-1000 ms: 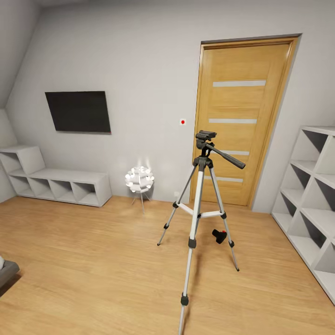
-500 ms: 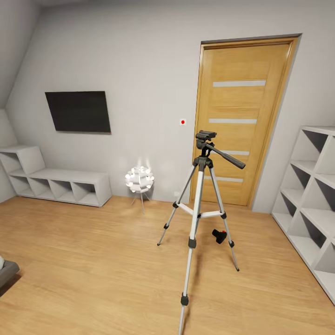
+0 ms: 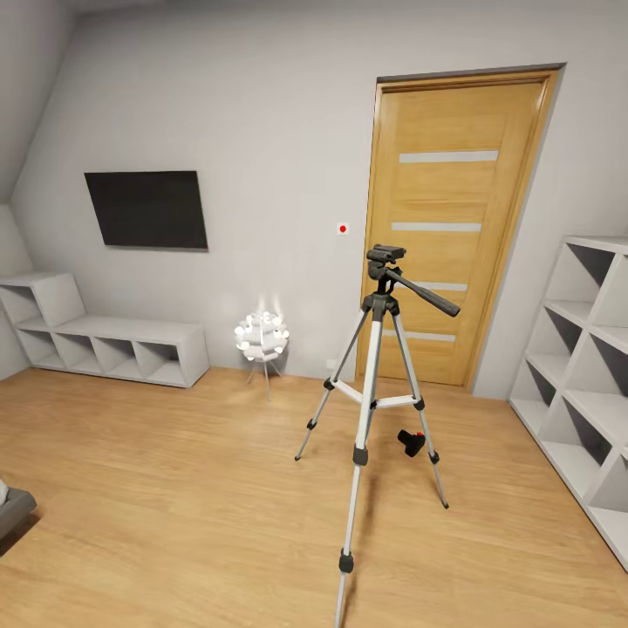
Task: Attach the digital camera to the camera tripod in the bedroom.
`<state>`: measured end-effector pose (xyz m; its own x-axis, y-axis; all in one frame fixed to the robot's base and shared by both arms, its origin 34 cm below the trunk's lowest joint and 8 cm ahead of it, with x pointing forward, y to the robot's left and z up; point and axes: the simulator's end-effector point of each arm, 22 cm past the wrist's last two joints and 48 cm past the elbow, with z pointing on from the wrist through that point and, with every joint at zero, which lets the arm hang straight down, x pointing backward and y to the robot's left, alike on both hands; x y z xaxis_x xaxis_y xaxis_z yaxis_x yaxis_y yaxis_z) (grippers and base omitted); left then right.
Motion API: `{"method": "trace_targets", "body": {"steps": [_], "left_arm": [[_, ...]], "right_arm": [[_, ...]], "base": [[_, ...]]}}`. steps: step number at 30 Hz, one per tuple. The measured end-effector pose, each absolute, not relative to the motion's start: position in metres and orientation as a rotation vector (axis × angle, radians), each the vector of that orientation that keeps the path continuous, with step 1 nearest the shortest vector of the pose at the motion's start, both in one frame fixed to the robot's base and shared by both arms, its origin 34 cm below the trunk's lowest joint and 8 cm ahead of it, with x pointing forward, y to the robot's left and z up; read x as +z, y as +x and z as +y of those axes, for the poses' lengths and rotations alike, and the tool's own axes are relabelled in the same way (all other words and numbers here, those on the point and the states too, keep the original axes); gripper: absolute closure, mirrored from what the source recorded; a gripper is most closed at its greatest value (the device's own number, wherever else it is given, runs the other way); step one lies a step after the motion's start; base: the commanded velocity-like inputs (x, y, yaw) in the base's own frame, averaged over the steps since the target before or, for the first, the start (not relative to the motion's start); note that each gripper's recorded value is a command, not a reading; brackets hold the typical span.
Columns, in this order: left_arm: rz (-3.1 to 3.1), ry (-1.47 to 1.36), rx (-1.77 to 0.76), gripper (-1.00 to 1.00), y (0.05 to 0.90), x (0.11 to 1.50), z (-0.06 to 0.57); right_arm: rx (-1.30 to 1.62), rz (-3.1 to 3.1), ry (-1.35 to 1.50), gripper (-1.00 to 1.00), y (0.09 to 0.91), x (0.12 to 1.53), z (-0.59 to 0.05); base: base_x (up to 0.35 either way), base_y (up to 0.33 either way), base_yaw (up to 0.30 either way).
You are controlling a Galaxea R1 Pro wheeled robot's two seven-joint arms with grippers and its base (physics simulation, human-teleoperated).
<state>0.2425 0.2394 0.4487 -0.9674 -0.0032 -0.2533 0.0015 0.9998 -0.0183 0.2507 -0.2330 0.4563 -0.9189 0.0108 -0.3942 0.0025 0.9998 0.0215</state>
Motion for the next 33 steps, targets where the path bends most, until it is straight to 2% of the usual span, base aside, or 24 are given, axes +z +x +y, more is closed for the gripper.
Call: {"method": "trace_targets", "body": {"steps": [18,33], "left_arm": [[2.537,-0.011,-0.017,-1.00,0.340,0.487,0.243],[2.418,-0.018,-0.006,-1.00,0.356,0.502,0.247]], "right_arm": [[0.020,2.380,0.012,-1.00,0.398,0.519,-0.236],[0.021,2.278,0.011,-1.00,0.420,0.538,-0.238]], "base": [[0.000,0.000,0.000],[0.000,0.000,0.000]]}}
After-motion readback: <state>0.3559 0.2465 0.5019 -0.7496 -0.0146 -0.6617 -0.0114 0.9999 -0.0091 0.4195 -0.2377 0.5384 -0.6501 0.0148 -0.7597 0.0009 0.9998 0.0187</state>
